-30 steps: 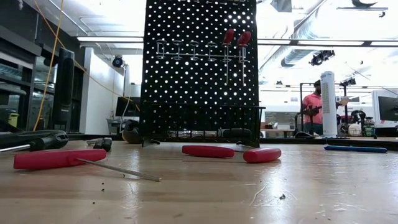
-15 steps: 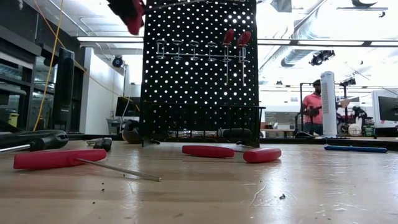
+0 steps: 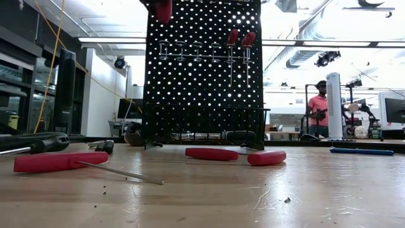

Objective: Hang tools onto peg board
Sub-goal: Hang the red allen wrench on the peg board

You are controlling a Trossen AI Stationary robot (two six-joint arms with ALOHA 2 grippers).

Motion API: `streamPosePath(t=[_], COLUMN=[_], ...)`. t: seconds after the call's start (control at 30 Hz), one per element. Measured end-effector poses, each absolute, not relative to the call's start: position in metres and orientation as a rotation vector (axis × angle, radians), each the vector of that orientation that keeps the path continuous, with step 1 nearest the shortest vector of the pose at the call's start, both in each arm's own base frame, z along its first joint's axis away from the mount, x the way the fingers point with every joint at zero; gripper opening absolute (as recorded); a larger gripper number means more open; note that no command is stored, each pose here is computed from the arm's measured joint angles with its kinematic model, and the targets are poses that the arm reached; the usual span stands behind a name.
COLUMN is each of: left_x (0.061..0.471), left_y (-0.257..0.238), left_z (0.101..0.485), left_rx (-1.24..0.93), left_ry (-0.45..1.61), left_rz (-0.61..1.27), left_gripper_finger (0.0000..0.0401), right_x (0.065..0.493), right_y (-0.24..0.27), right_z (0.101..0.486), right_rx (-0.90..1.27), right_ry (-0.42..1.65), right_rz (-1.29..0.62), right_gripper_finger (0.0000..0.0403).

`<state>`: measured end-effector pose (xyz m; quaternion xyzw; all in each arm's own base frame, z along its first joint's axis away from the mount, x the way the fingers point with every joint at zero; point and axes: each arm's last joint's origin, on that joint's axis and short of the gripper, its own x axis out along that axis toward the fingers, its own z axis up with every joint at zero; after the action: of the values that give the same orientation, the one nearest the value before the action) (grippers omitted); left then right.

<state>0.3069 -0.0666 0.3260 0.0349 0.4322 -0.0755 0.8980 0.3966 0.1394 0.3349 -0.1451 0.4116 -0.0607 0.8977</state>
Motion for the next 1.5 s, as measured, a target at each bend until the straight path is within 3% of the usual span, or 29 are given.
streamPosePath(t=[0.3,0.7,0.93,1.23,1.4,1.5], left_x=[0.310,0.311,0.310,0.275,0.242,0.223], left_y=[-0.069,-0.070,-0.070,-0.063,-0.054,-0.052], left_z=[0.329,0.330,0.330,0.347,0.360,0.360], left_rx=[0.051,0.050,0.048,-0.007,-0.095,-0.197], left_ry=[0.850,0.837,0.842,0.911,0.800,0.630], left_rz=[-0.175,-0.179,-0.189,-0.194,-0.148,-0.135], left_gripper_finger=[0.0045,0.0045,0.0045,0.0180,0.0200,0.0199], right_x=[0.399,0.400,0.403,0.384,0.375,0.374], right_y=[0.134,0.133,0.134,0.139,0.153,0.158], right_z=[0.333,0.332,0.332,0.326,0.324,0.325], right_rx=[-0.312,-0.226,-0.100,-0.036,0.006,0.060], right_ry=[0.849,0.853,0.821,0.978,0.997,0.938], right_rz=[-0.189,-0.184,-0.226,-0.291,-0.306,-0.375], right_gripper_finger=[0.0130,0.0013,0.0002,0.0001,0.0000,0.0000])
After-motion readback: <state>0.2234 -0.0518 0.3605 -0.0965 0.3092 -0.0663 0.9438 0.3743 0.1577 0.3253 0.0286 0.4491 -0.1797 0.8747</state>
